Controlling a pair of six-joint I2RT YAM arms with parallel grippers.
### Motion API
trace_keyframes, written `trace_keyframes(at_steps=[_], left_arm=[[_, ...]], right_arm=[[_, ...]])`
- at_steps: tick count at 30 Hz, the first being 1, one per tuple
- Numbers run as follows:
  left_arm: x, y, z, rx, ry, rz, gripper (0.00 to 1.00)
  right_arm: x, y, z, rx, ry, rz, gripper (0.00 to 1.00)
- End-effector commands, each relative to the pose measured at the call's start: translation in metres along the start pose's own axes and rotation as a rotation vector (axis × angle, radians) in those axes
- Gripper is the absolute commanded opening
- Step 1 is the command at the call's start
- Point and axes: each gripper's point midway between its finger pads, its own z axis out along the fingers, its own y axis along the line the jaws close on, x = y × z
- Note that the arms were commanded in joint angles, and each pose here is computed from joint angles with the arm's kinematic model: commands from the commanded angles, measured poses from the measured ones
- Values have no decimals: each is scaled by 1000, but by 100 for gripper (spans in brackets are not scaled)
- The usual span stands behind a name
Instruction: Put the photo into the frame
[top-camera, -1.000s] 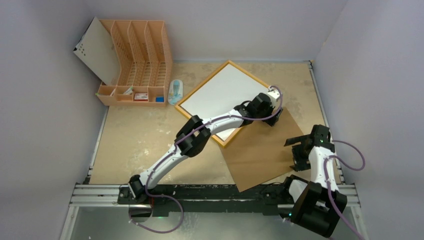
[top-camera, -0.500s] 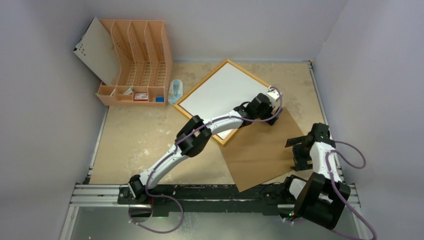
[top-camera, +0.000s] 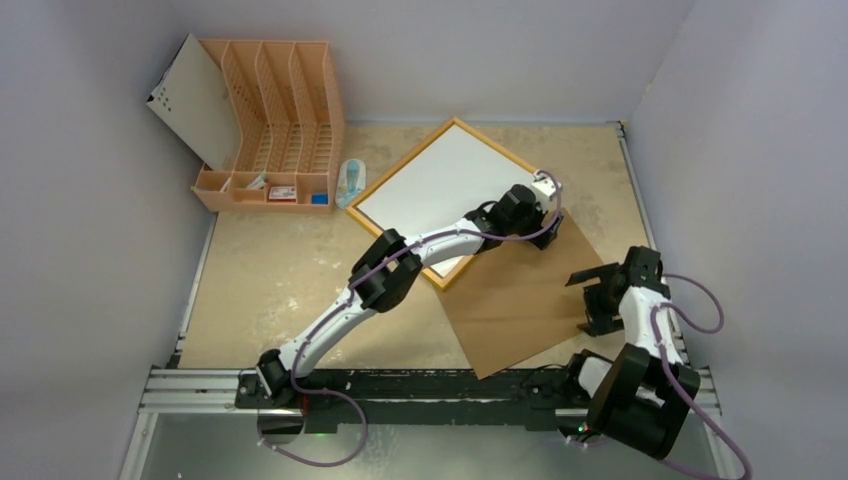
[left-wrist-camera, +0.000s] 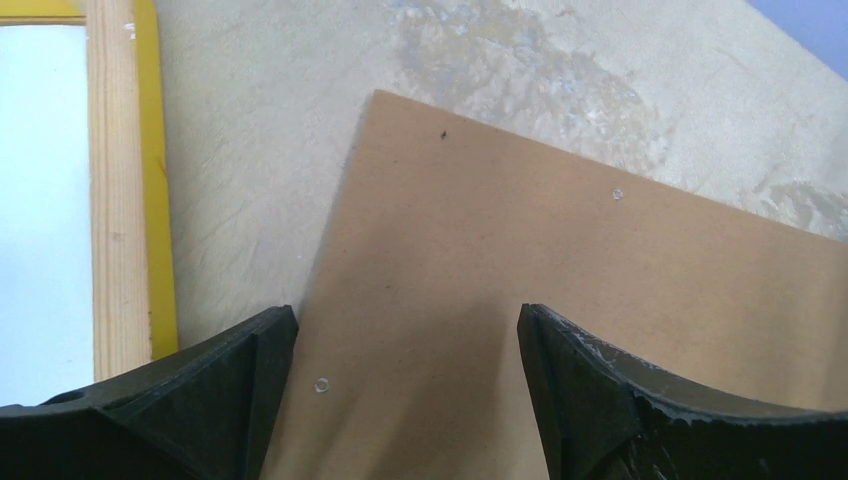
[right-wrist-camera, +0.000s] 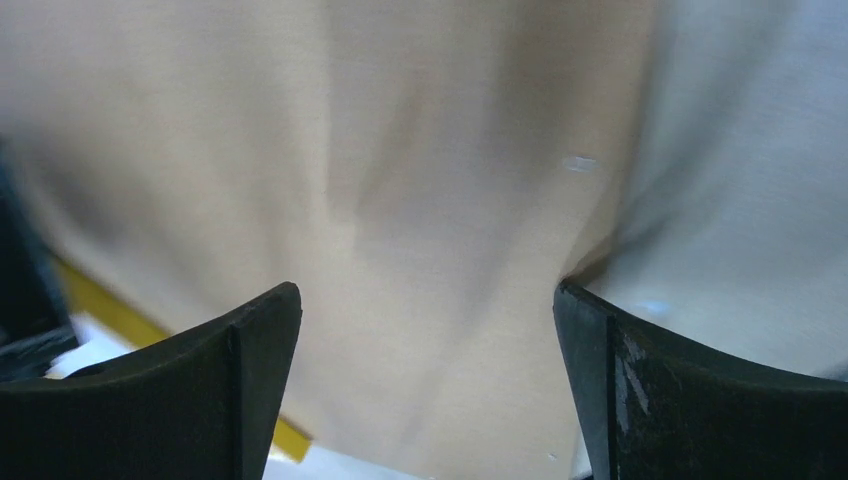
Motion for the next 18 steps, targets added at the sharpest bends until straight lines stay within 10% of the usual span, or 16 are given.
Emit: trace_keyframes(at_steps=[1, 8, 18], left_arm=[[75, 7, -3, -8, 220, -87, 85], [81, 14, -3, -43, 233, -110, 85], [80, 25, -6, -90, 236, -116, 85]], right_arm=[[-19, 66, 6, -358, -89, -106, 99], [-45, 97, -12, -431, -190, -240, 98], [-73, 13, -18, 98, -298, -43, 99]])
